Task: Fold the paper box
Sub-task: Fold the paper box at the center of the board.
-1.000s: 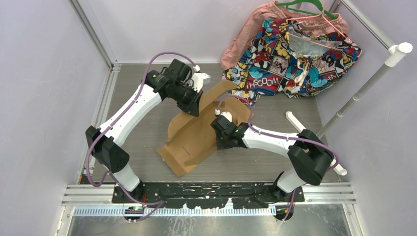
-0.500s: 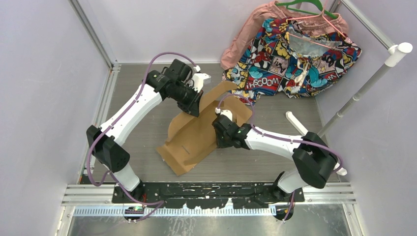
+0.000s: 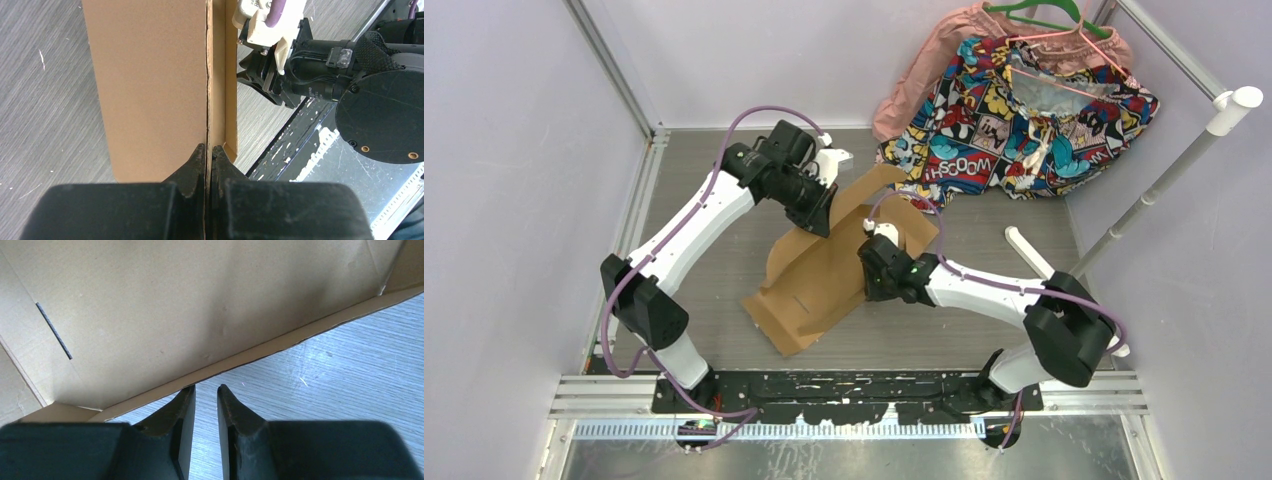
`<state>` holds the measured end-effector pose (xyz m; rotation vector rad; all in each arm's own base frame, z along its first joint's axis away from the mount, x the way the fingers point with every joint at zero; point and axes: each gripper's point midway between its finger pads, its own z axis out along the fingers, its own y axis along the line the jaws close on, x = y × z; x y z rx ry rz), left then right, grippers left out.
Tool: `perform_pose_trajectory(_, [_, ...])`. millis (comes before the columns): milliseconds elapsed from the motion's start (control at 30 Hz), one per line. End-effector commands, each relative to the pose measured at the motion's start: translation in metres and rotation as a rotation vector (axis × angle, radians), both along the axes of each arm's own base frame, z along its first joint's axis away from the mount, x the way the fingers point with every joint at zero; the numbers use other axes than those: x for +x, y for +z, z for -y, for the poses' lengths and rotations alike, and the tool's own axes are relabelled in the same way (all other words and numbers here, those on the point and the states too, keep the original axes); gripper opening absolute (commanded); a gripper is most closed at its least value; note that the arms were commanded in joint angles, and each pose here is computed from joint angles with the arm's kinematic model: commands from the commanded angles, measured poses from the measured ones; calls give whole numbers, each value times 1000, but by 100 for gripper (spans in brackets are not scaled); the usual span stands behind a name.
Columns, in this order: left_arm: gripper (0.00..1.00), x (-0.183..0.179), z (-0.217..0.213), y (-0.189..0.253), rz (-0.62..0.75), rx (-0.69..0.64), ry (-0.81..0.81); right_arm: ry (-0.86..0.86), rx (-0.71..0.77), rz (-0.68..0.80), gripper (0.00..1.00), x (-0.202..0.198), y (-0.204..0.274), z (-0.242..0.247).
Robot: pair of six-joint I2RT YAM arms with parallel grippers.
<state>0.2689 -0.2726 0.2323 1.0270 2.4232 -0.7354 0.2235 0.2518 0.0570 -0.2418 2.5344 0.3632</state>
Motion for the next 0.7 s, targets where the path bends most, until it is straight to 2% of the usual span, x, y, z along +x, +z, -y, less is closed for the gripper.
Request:
perform_pose_trajectory(0, [2,-4,15,9,-16,-75,-29,-5,90,101,29,15,29,-14])
perform_pose_trajectory(667, [2,-5,18,7,-21,-75,-39,7,92,114,32,19,28,-19])
